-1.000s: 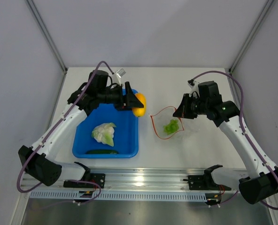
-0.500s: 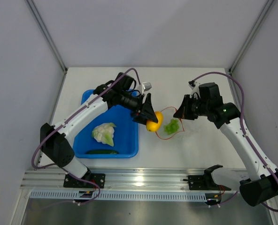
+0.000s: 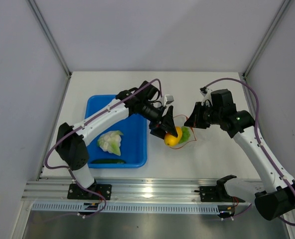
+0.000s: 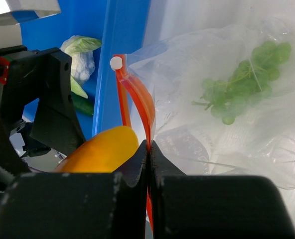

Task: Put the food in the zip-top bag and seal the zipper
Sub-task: Place the fake fruit in the zipper food storage bag.

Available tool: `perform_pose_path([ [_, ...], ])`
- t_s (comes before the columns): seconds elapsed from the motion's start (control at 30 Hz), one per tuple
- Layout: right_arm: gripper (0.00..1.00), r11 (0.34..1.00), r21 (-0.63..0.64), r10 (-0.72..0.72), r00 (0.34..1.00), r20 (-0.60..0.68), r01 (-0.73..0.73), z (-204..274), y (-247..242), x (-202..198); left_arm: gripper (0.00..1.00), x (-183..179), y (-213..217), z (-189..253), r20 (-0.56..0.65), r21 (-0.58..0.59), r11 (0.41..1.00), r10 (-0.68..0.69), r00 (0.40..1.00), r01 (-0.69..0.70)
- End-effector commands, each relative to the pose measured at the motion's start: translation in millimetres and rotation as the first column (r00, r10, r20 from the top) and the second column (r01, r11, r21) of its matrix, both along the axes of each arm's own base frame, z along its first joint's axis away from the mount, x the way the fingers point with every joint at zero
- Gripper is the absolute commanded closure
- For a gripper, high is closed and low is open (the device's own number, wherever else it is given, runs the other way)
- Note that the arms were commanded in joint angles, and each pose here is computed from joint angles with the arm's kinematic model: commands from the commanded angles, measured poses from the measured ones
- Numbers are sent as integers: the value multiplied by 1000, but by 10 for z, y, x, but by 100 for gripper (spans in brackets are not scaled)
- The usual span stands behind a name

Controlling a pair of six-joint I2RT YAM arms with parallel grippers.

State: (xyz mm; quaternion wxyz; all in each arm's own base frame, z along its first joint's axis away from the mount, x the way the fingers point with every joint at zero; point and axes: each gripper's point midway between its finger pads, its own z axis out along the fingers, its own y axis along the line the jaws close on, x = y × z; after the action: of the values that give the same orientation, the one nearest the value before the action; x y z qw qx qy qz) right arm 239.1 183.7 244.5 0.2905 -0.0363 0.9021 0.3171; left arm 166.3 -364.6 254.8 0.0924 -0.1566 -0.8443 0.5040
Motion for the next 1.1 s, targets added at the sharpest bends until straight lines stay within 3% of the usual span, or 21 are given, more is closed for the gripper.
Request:
perform_pose_path([
  [0.0,100,1000,30,3,999,46,-5,119,12,-9,91,133,-76,184,55,-14,998,60,997,-59],
  [0.63,100,1000,26,2,998,55,-4,123,-14,-37,71,297,-251,18,78,77,994,67,995,-73],
  [0.77,100,1000,21,3,998,55,-4,114,-18,-44,58,313,-263,4,81,85,994,68,994,-74],
  [0.8,100,1000,22,4,998,58,-5,125,-21,-44,46,321,-260,-2,86,91,993,70,994,-77],
  [0.87,100,1000,23,3,998,56,-4,121,-19,-42,34,332,-261,24,100,85,993,69,993,-78],
  [0.9,100,1000,24,5,998,59,-6,132,-18,-44,1,334,-261,34,103,84,993,70,992,-79],
  [1.07,100,1000,24,6,998,58,-7,127,-14,-39,1,350,-253,46,118,88,993,73,990,-84],
])
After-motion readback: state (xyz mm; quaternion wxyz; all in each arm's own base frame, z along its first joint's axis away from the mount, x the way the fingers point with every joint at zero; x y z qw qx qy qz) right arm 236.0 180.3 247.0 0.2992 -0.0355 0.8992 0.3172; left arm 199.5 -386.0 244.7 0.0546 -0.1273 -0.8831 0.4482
